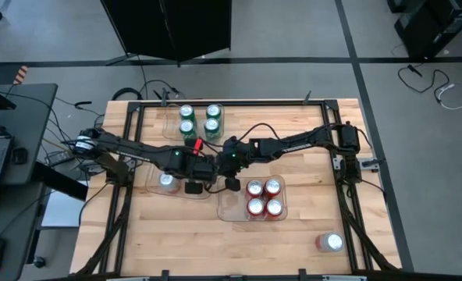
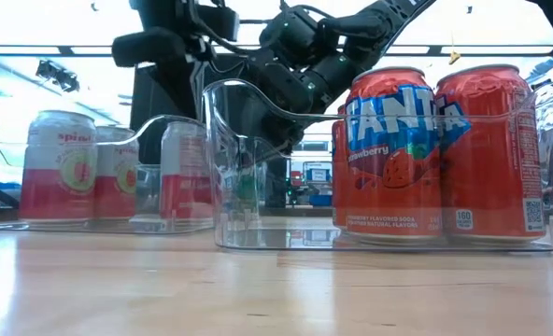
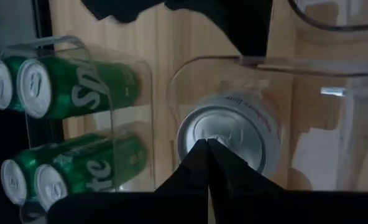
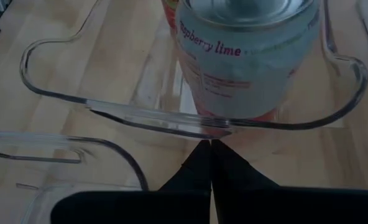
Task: Sort soda cans
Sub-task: Move the pink white soda can on the center table
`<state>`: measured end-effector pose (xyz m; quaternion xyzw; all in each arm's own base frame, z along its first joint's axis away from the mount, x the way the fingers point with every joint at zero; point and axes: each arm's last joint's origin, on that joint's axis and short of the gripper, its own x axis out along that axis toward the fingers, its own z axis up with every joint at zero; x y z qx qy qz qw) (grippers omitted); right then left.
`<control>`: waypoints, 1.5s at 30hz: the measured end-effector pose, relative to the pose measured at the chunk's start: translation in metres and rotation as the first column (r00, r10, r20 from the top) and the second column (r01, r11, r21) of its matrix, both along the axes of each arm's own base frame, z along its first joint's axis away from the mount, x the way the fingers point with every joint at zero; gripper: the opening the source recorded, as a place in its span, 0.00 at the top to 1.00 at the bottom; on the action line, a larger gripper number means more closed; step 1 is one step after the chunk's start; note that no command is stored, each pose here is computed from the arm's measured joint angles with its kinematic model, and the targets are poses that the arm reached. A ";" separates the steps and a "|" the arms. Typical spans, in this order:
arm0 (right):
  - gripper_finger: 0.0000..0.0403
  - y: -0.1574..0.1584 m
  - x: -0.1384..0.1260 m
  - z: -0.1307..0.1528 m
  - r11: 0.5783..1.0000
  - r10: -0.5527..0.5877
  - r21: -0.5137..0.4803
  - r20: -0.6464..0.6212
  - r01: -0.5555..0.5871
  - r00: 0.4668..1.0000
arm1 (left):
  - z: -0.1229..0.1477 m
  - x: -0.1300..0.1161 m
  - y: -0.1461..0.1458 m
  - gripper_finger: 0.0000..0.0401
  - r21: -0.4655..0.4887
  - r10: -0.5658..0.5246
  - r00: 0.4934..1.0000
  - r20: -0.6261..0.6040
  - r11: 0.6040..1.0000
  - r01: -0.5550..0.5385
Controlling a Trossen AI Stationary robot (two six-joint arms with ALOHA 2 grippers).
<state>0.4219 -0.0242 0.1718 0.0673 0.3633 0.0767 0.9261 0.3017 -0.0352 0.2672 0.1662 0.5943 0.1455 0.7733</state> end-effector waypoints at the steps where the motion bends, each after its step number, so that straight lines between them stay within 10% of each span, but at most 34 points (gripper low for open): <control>1: 1.00 0.000 0.000 0.000 1.000 -0.001 -0.002 0.000 0.001 1.000 | 0.001 -0.001 0.000 1.00 -0.008 0.005 1.000 0.001 1.000 -0.005; 12: 1.00 -0.001 -0.010 0.023 0.999 -0.020 -0.047 0.007 0.021 1.000 | 0.016 -0.021 -0.006 1.00 -0.176 -0.021 0.972 0.235 0.982 0.064; 21: 1.00 0.004 -0.036 0.051 0.989 -0.060 -0.137 0.009 0.061 0.998 | 0.012 -0.061 -0.002 1.00 -0.291 -0.053 0.813 0.579 0.919 0.267; 30: 1.00 0.028 -0.087 0.055 0.983 -0.159 -0.092 0.025 0.160 0.987 | -0.011 -0.091 0.009 1.00 -0.240 -0.083 0.527 0.846 0.823 0.515; 45: 0.98 0.143 -0.199 0.117 0.938 -0.341 -0.048 -0.298 0.343 0.891 | -0.030 -0.091 0.011 1.00 -0.152 -0.129 0.440 0.889 0.823 0.548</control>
